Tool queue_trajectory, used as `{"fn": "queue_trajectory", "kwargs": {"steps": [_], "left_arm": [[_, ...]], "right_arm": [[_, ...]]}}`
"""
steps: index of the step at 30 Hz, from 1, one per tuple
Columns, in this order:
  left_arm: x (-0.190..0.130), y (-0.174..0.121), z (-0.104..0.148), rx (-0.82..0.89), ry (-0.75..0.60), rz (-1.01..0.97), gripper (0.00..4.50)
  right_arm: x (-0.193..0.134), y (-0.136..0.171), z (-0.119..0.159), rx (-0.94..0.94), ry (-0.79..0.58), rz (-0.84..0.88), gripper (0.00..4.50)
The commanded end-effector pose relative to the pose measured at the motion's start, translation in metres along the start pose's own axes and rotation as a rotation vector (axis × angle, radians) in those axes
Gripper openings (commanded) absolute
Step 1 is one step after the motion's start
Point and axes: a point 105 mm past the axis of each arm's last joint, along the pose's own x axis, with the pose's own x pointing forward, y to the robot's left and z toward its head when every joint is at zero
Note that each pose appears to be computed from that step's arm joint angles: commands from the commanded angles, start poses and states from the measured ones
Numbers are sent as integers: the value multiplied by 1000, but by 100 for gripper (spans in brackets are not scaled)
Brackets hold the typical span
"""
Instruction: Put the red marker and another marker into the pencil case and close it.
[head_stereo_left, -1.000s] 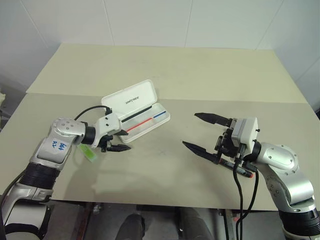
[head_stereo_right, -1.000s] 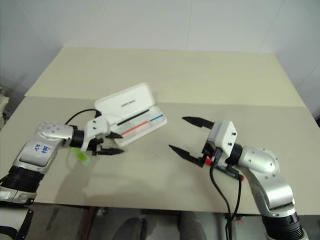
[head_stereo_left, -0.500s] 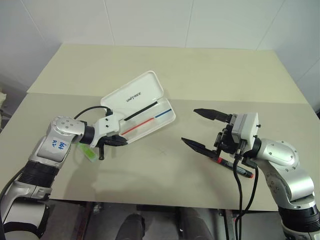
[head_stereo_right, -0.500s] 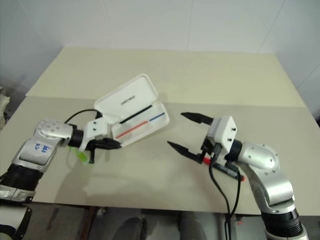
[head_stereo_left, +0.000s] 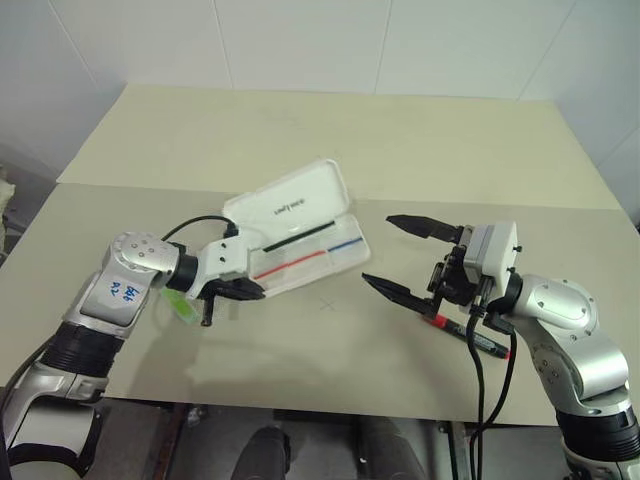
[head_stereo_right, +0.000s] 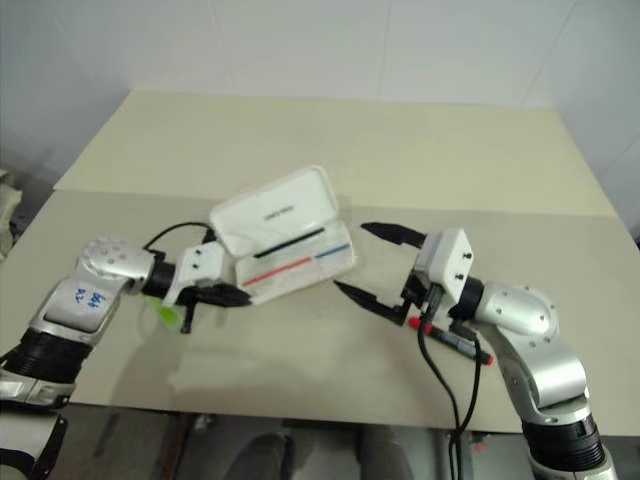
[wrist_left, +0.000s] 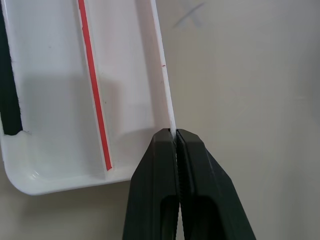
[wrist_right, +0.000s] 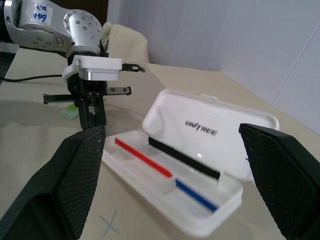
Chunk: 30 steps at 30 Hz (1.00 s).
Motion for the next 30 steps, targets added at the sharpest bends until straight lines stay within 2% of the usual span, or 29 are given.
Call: {"fn": "queue_trajectory", "kwargs": {"steps": [1, 9, 27, 28, 30], "left_arm": [[1, -16, 13, 75, -14, -103, 1], [0, -29, 14, 152, 39, -227, 1], [27, -12, 9, 153, 80, -174, 1], [28, -13, 9, 150, 82, -180, 45], [32, -14, 9, 145, 79, -180, 100]], "right_arm": [[-1, 2, 13, -33, -25, 21, 450], [-23, 11, 9, 18, 62, 57, 450], [-23, 14, 18, 18, 57, 17, 450], [-22, 14, 18, 17, 55, 16, 450], [-22, 14, 18, 16, 52, 14, 450]]}}
